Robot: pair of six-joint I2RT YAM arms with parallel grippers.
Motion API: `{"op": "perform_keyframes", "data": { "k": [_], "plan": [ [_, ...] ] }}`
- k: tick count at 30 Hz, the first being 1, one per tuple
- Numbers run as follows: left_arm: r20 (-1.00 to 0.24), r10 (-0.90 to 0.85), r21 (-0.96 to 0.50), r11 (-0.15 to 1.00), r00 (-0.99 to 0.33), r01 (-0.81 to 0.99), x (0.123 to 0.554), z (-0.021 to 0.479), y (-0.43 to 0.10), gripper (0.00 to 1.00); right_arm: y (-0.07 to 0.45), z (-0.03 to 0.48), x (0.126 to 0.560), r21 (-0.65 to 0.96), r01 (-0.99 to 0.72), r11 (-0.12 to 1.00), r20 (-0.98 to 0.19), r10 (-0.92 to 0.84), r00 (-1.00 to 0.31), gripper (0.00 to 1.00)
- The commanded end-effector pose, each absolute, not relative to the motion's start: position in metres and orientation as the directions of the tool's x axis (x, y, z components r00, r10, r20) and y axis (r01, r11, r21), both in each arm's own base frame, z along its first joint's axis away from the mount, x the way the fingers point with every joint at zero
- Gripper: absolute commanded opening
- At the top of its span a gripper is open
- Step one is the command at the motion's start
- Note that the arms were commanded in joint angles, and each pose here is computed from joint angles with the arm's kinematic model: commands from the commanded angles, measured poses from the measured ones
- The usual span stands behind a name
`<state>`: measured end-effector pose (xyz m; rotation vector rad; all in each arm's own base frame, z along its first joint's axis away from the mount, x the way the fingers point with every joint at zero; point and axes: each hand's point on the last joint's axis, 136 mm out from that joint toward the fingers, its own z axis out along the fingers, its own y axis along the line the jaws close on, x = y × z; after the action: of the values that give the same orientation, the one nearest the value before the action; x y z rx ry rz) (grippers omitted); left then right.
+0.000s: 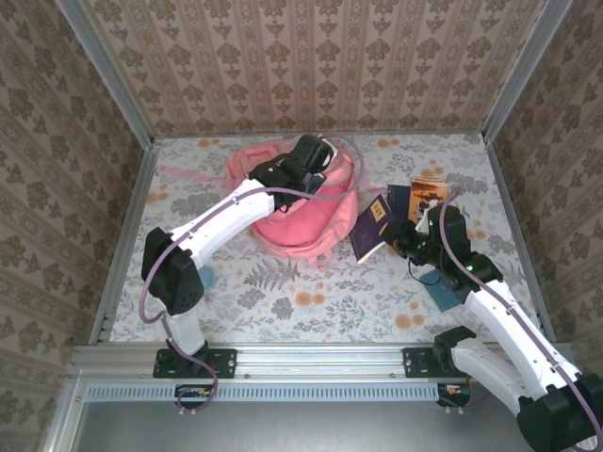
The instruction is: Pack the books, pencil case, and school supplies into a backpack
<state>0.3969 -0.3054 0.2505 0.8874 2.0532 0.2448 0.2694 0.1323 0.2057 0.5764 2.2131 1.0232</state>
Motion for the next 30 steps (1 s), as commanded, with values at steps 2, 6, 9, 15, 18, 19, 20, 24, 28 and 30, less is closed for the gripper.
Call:
{"op": "perform_keyframes", "data": {
  "k": [2,6,9,15,18,19,20,24,28,30],
  "plan": [
    [-0.792,0.527,0.423,0.837,-0.308,0.347,0.410,0.310,-0.306,0.00,0.124,0.237,0.267,0.799,0.049,0.599,-0.435,0.633,-0.640,0.05],
    [-0.776,0.539,0.446,0.837,-0.328,0.319,0.416,0.300,-0.306,0.00,0.093,0.243,0.256,0.739,0.117,0.663,-0.509,0.665,-0.547,0.06],
    [-0.770,0.540,0.441,0.836,-0.340,0.328,0.418,0.293,-0.310,0.00,0.089,0.240,0.253,0.715,0.148,0.683,-0.511,0.656,-0.556,0.05],
    [-0.784,0.522,0.408,0.841,-0.337,0.354,0.418,0.296,-0.321,0.00,0.140,0.264,0.263,0.844,-0.049,0.534,-0.430,0.620,-0.656,0.05],
    [-0.791,0.509,0.396,0.849,-0.339,0.350,0.419,0.301,-0.322,0.00,0.150,0.263,0.269,0.862,-0.058,0.504,-0.404,0.614,-0.678,0.05],
    [-0.797,0.502,0.387,0.852,-0.337,0.354,0.418,0.303,-0.324,0.00,0.156,0.263,0.271,0.873,-0.064,0.483,-0.389,0.611,-0.689,0.05],
    [-0.799,0.498,0.381,0.854,-0.338,0.355,0.418,0.304,-0.324,0.00,0.161,0.262,0.274,0.886,-0.067,0.459,-0.370,0.612,-0.699,0.06],
    [-0.814,0.473,0.354,0.864,-0.337,0.357,0.414,0.314,-0.325,0.00,0.183,0.257,0.292,0.922,-0.081,0.378,-0.315,0.613,-0.725,0.05],
    [-0.831,0.442,0.321,0.877,-0.337,0.358,0.407,0.326,-0.322,0.00,0.203,0.254,0.319,0.927,-0.095,0.364,-0.319,0.625,-0.713,0.05],
    [-0.840,0.427,0.307,0.883,-0.335,0.356,0.404,0.334,-0.319,0.00,0.215,0.254,0.334,0.931,-0.106,0.349,-0.318,0.632,-0.707,0.04]
  ]
}}
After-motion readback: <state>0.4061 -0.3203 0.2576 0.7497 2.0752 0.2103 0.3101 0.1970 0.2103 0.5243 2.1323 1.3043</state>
